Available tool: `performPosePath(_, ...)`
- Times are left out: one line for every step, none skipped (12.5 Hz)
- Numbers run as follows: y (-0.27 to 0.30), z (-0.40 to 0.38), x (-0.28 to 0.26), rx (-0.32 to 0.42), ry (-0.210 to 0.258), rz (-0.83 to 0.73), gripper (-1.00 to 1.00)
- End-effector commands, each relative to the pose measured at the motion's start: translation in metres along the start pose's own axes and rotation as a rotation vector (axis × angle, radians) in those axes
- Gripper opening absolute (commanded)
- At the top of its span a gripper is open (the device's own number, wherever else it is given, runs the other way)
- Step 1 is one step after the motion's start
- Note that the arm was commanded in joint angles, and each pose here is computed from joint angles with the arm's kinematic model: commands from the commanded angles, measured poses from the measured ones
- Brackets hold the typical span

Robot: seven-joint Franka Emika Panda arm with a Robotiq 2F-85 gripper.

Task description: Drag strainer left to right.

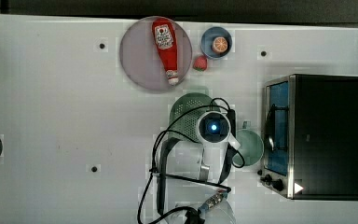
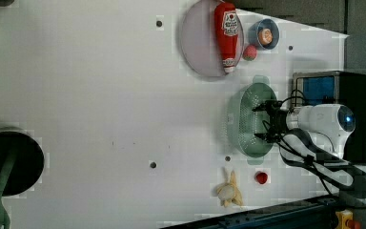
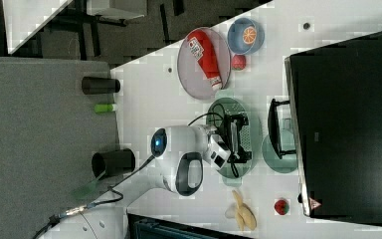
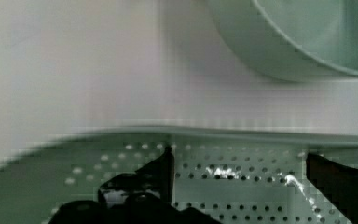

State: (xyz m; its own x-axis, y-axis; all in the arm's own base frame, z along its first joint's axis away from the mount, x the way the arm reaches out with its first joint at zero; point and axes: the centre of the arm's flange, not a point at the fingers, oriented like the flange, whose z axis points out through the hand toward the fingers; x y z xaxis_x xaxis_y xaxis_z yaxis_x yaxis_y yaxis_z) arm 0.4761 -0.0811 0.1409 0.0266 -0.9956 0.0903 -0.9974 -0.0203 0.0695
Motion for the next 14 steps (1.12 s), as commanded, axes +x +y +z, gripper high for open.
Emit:
performPosePath(-0.021, -0.071, -0.029, 0.108, -0.027, -0.246, 1.00)
performPosePath(-0.021, -0.096, -0.032, 0.111, -0.037, -0.317, 1.00)
performPosePath(-0.021, -0.123, -0.034, 0.108, -0.049, -0.375, 1.00)
performPosePath(-0.019, -0.152, -0.034, 0.092, -0.065, -0.422, 1.00)
performPosePath(-0.015, -0.183, -0.032, 0.067, -0.085, -0.470, 1.00)
performPosePath(-0.012, -0.218, -0.029, 0.054, -0.101, -0.521, 1.00)
performPosePath(-0.007, -0.256, -0.024, 0.051, -0.113, -0.582, 1.00)
performPosePath(0.000, -0.295, -0.019, 0.066, -0.119, -0.646, 1.00)
performPosePath(0.007, -0.333, -0.013, 0.089, -0.117, -0.685, 1.00)
performPosePath(0.016, -0.365, -0.010, 0.098, -0.120, -0.691, 1.00)
performPosePath(0.027, -0.392, -0.007, 0.093, -0.124, -0.693, 1.00)
performPosePath(0.039, -0.416, -0.003, 0.078, -0.124, -0.699, 1.00)
performPosePath(0.050, -0.435, 0.001, 0.065, -0.121, -0.702, 1.00)
performPosePath(0.056, -0.449, 0.005, 0.068, -0.102, -0.701, 1.00)
